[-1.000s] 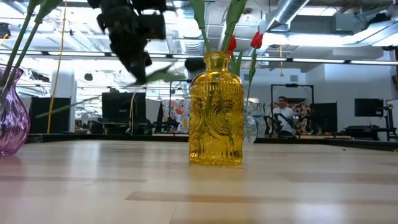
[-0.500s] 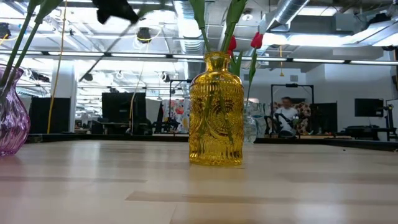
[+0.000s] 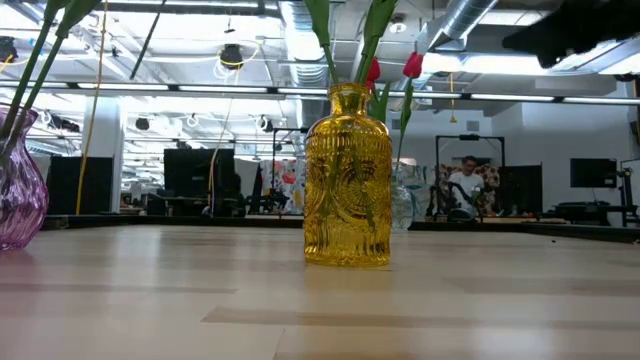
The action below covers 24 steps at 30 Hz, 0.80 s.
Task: Sort flowers into vase by color
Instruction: Put the black flower into the purple vase
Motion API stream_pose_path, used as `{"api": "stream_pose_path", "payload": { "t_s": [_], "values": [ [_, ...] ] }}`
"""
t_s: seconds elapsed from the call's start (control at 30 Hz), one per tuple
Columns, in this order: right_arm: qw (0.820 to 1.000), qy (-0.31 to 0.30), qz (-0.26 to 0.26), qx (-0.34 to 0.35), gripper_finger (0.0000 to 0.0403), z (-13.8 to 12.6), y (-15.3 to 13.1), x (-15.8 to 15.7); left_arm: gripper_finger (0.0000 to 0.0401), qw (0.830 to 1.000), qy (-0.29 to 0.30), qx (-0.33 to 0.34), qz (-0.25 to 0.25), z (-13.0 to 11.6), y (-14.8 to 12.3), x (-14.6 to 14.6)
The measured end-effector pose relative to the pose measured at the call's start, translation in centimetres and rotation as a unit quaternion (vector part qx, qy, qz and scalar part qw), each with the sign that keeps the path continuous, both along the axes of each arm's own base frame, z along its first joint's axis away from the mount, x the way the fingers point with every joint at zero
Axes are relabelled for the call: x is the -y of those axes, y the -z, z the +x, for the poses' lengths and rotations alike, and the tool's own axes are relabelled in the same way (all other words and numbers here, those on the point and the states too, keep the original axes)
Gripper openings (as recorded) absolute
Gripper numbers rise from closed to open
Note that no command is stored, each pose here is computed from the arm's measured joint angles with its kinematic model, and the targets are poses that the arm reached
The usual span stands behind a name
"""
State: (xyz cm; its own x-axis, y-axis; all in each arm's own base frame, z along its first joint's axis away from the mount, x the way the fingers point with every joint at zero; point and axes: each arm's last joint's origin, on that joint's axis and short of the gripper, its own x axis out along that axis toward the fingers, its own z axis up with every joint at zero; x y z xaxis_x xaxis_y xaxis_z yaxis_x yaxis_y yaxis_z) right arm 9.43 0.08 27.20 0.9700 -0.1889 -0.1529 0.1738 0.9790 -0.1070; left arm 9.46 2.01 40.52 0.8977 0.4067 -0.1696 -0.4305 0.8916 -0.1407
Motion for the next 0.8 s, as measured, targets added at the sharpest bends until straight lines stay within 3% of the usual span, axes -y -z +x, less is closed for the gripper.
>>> {"api": "stream_pose_path", "payload": {
  "t_s": [0.13, 0.33, 0.63, 0.8],
  "values": [
    [1.000, 0.014, 0.019, 0.016, 0.0019, -0.1, 1.7, 0.2, 0.0011, 0.999, 0.034, 0.033, 0.000, -0.3, -0.6, 0.6],
    [0.999, 0.026, 0.026, 0.031, 0.0036, 0.2, 4.6, 0.4, 0.0011, 0.995, 0.074, 0.058, -0.012, -1.2, -0.9, 1.4],
    [0.997, 0.042, 0.045, 0.040, 0.0021, -0.1, 6.3, 0.7, 0.0011, 0.994, 0.056, 0.094, -0.010, -4.2, -1.1, 1.4],
    [0.997, 0.048, 0.046, 0.049, 0.0034, -0.4, 6.6, 0.8, 0.0011, 0.994, 0.056, 0.093, -0.025, -4.8, 0.6, 1.3]
  ]
}}
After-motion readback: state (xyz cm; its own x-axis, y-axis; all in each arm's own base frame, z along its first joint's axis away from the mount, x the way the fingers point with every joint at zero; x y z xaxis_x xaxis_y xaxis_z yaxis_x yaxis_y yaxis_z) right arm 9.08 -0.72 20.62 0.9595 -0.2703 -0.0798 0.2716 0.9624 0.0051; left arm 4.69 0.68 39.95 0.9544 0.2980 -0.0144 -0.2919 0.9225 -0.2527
